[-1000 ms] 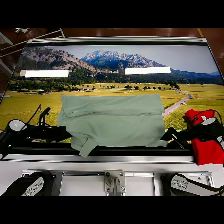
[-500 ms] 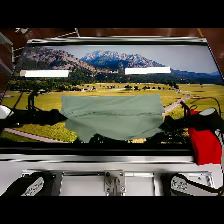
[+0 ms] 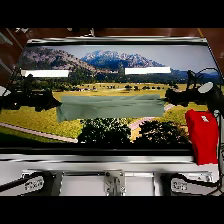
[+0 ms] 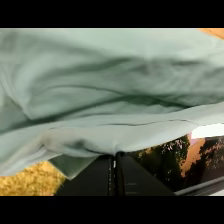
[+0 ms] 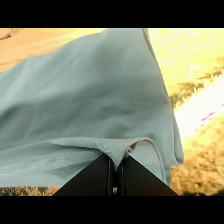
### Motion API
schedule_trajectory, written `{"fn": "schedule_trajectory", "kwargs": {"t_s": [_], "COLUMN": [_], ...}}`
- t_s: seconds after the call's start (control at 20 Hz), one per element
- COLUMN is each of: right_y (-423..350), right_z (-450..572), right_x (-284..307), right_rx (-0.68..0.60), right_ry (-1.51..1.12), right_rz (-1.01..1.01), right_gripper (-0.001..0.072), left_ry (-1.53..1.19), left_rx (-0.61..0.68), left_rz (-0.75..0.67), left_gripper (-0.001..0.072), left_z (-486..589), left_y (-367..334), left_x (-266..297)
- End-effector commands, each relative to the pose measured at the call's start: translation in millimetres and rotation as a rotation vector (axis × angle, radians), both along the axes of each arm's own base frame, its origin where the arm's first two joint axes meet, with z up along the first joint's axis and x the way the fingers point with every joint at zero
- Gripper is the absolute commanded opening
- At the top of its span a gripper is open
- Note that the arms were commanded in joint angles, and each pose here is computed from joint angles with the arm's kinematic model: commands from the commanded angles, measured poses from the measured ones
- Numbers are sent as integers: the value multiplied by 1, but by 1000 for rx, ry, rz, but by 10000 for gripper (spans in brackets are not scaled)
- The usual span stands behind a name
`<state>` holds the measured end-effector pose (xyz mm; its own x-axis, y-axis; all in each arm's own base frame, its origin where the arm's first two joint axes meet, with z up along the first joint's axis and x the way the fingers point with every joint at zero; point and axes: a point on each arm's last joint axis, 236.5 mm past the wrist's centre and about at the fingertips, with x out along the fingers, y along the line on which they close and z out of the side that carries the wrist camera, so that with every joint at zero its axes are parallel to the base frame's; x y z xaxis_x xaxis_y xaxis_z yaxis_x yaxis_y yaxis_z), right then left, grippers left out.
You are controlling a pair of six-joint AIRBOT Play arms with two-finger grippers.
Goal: Fold the shirts.
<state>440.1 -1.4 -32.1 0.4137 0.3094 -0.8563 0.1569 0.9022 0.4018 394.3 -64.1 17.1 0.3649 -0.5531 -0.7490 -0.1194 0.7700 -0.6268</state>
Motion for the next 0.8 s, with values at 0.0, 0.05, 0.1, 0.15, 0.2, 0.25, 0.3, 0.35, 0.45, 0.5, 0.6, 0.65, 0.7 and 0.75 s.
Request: {"fn": "schedule_trajectory", "kwargs": {"t_s": [0.0,0.05,0.1,0.15,0.2,0.25,0.3,0.35,0.45,0.5,0.6,0.65,0.7,0.75], "right_y": [5,8,11,13,17,20,23,23,18,8,-13,-17,-17,-13], "right_z": [-19,-27,-34,-40,-47,-53,-57,-57,-47,-41,-41,-47,-54,-62], "right_x": [14,15,18,21,22,21,21,21,17,14,6,0,-5,-8], "right_rx": [-12,-12,-11,-7,1,5,13,6,-13,-26,-14,29,76,122], "right_ry": [21,30,33,38,51,66,75,69,53,48,78,119,154,182], "right_rz": [-1,-2,-10,-26,-41,-43,-38,-22,25,22,-25,-50,-69,-79], "right_gripper": [57,57,57,57,58,58,122,396,698,698,702,702,702,702], "left_ry": [46,54,66,82,104,130,150,158,157,163,169,167,159,150], "left_rx": [-46,-65,-71,-73,-78,-86,-91,-93,-100,-113,-135,-139,-139,-138], "left_rz": [35,41,38,33,32,39,43,37,14,13,1,-6,-11,-16], "left_gripper": [33,33,32,32,33,59,277,559,663,662,661,660,659,659], "left_z": [-32,-39,-48,-57,-67,-76,-83,-84,-77,-71,-57,-51,-46,-41], "left_y": [5,2,-1,-2,-4,-4,-5,-5,2,8,19,21,20,18], "left_x": [33,43,50,54,56,56,54,52,48,47,43,41,40,40]}}
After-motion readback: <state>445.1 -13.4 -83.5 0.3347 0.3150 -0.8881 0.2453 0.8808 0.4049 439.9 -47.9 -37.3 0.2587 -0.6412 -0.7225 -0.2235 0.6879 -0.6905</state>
